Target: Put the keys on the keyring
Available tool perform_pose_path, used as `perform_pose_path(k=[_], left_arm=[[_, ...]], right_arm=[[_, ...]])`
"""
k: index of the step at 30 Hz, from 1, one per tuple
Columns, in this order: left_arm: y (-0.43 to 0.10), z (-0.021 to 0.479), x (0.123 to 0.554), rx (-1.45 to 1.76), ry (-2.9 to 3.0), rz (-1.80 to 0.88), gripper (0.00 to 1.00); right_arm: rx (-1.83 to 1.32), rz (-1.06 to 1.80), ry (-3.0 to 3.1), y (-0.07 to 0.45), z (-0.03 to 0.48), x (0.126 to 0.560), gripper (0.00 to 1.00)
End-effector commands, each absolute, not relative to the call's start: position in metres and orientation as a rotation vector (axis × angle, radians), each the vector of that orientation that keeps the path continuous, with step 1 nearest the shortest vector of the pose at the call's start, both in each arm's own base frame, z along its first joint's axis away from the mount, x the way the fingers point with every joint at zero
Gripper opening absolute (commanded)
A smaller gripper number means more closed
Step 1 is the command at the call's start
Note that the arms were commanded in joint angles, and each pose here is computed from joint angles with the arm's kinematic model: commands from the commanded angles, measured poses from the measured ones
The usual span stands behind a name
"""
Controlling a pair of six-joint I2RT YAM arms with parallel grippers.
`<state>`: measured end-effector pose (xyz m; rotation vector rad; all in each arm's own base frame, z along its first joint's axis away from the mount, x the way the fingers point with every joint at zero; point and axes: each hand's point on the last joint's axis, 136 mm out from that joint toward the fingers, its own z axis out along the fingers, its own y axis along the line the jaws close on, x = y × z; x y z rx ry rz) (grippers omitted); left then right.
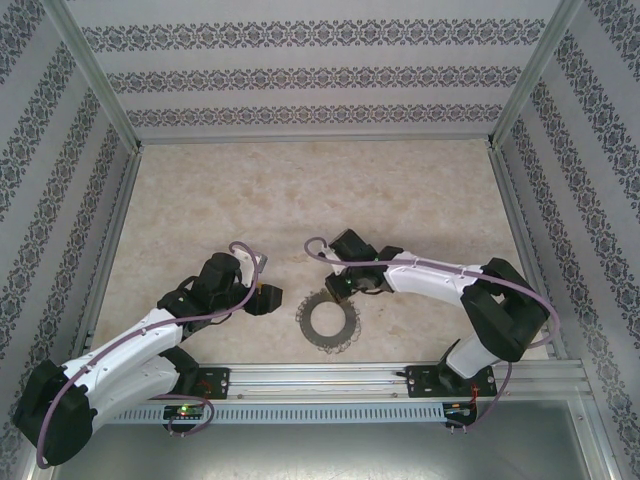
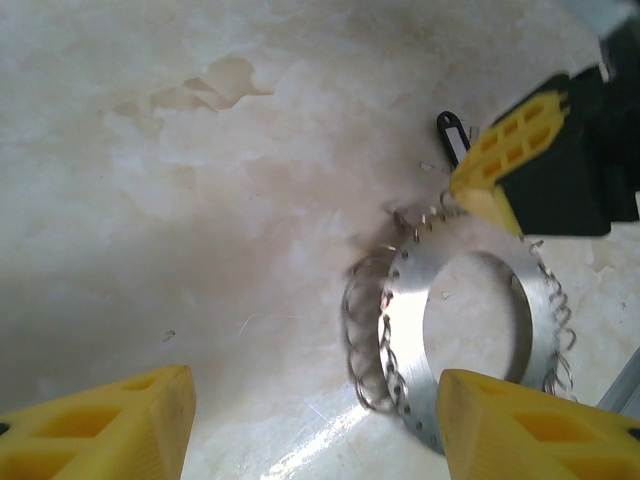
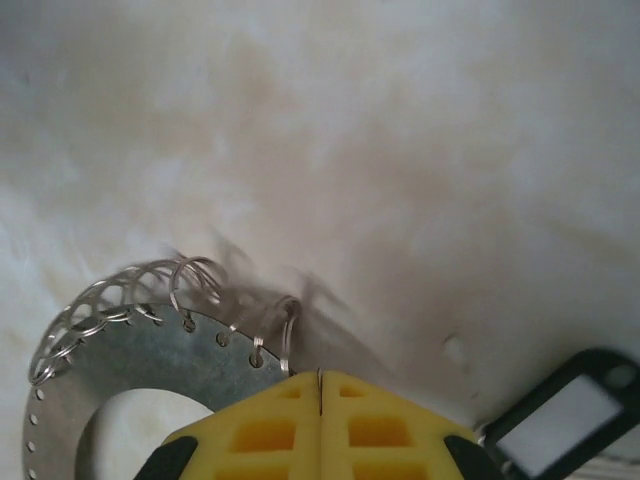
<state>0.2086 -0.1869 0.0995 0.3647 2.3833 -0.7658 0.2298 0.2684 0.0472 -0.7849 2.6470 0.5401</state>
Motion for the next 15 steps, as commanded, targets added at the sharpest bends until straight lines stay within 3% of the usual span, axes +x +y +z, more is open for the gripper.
perform_pose_path(k=[1, 5, 7, 10, 15], left_arm=[[-0.186, 0.109, 0.217, 0.371, 2.334, -0.748, 0.65], [-0.187, 0.109, 0.218, 0.376, 2.336, -0.746, 0.66], [-0.187, 0.108, 0.219, 0.378, 2.341, -0.743, 0.66], [-0.189, 0.107, 0.22, 0.386, 2.347, -0.745, 0.66], [-0.187, 0.106, 0.218, 0.374, 2.35, -0.748, 0.66]], right_arm=[[-0.817, 0.57, 2.597, 0.277, 0.056, 0.239, 0.09], [-0.804, 0.554, 2.586, 0.265, 0.064, 0.231, 0.39], [-0.841, 0.523, 2.577, 0.26, 0.07, 0.221, 0.48], [-0.928, 0.474, 2.548, 0.257, 0.083, 0.203, 0.53], [-1.032, 0.74, 2.581, 0.278, 0.093, 0.161, 0.49]])
